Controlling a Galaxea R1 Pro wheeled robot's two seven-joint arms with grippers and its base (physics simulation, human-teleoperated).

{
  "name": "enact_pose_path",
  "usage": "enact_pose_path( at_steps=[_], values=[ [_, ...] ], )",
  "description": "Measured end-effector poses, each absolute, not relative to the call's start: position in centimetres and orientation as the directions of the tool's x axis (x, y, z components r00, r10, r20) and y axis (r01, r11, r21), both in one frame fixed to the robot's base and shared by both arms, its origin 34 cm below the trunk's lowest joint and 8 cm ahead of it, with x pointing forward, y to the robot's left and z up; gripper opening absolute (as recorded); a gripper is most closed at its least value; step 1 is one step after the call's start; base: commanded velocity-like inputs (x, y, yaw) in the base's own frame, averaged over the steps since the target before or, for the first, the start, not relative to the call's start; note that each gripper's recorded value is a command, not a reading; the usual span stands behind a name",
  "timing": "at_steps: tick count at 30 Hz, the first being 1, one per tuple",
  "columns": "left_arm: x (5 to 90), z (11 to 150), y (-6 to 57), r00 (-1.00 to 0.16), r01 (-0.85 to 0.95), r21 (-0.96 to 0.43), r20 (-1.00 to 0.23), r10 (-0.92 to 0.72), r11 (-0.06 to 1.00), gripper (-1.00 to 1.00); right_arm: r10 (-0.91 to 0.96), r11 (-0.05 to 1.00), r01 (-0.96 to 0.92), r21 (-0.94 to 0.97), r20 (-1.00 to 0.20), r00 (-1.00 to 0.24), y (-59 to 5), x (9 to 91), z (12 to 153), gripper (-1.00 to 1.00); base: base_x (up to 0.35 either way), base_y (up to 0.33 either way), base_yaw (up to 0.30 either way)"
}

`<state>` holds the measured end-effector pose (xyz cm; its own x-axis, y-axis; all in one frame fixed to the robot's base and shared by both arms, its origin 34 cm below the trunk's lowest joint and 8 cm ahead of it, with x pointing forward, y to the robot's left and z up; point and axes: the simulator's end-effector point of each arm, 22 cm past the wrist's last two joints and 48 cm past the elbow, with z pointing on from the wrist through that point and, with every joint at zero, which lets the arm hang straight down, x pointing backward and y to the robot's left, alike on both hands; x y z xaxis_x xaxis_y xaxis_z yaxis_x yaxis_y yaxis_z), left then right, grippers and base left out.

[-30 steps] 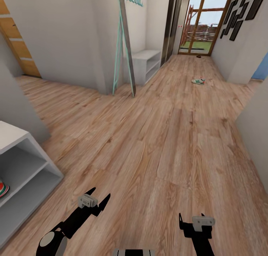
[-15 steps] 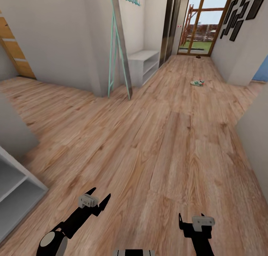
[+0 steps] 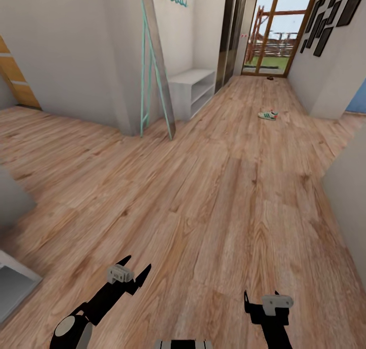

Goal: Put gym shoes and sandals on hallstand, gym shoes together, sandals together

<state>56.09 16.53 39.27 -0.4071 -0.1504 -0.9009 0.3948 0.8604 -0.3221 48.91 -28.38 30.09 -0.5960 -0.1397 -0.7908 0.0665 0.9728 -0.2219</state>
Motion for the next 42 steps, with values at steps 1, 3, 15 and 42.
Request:
enact_pose_path(
  at_steps=[1, 3, 15, 42],
  values=[
    [56.09, 39.27, 16.54, -0.407, 0.395, -0.322, -0.901, -0.15, 0.86, 1.0, -0.14, 0.973, 0.066, -0.222, -0.791, -0.596, -28.37, 48.91, 30.09, 1.0, 0.285, -0.2, 0.0],
    [56.09, 39.27, 16.54, -0.407, 0.395, -0.322, -0.901, -0.15, 0.861, 1.0, -0.14, 0.973, 0.067, -0.222, -0.791, -0.596, -28.37, 48.91, 30.08, 1.0, 0.288, -0.197, 0.0],
    [56.12, 39.28, 16.56, -0.407, 0.395, -0.321, -0.901, -0.15, 0.861, 1.0, -0.14, 0.973, 0.067, -0.222, -0.791, -0.596, -28.37, 48.91, 30.09, 1.0, 0.302, -0.15, 0.0],
    [56.13, 39.25, 16.58, -0.407, 0.394, -0.321, -0.901, -0.15, 0.861, 1.0, -0.141, 0.973, 0.066, -0.223, -0.791, -0.596, -28.35, 48.9, 30.09, 1.0, 0.318, -0.089, 0.0]
  ],
)
